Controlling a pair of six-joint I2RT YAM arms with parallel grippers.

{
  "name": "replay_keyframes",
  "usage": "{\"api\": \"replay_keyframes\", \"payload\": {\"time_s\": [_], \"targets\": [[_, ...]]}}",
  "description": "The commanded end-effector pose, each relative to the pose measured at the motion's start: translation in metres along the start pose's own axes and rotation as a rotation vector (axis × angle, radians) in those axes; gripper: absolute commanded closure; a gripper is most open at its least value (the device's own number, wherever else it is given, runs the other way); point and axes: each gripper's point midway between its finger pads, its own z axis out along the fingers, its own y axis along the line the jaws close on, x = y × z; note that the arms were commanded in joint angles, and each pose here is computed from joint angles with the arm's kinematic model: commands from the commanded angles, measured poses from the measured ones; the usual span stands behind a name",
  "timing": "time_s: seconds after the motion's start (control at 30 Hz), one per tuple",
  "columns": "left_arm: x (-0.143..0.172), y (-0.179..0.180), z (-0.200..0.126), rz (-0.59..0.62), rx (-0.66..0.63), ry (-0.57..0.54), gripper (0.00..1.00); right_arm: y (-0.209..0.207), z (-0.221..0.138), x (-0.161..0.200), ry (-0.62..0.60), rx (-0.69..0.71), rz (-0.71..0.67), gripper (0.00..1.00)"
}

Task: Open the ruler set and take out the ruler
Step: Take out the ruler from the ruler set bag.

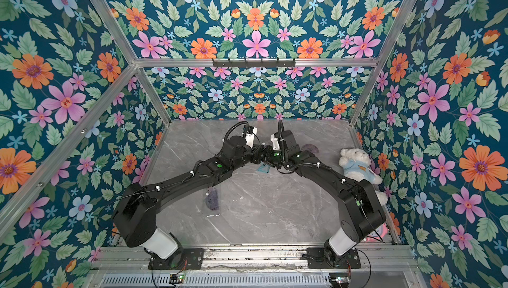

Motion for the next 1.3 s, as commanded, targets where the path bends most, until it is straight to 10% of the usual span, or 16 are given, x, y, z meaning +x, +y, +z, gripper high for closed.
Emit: {"api": "replay_keyframes", "payload": {"time_s": [0.0,0.87,1.27], "targets": [[-0.007,-0.005,-0.002,-0.008,0.017,-0.030,1.00,0.011,0.000,-0.003,-0.008,-0.052,0.009,0.79],[-0.008,0.034,-0.018,-0.067,-0.097,-0.083,1.00,0.025,-0.025,0.000,-0.019,-0.053,-0.030,0.98],[-0.022,0.130,-0.065,-0.258,-0.267,-0.178,1.00,0.032,-0.044,0.002,-0.025,-0.033,-0.085,0.98]]}}
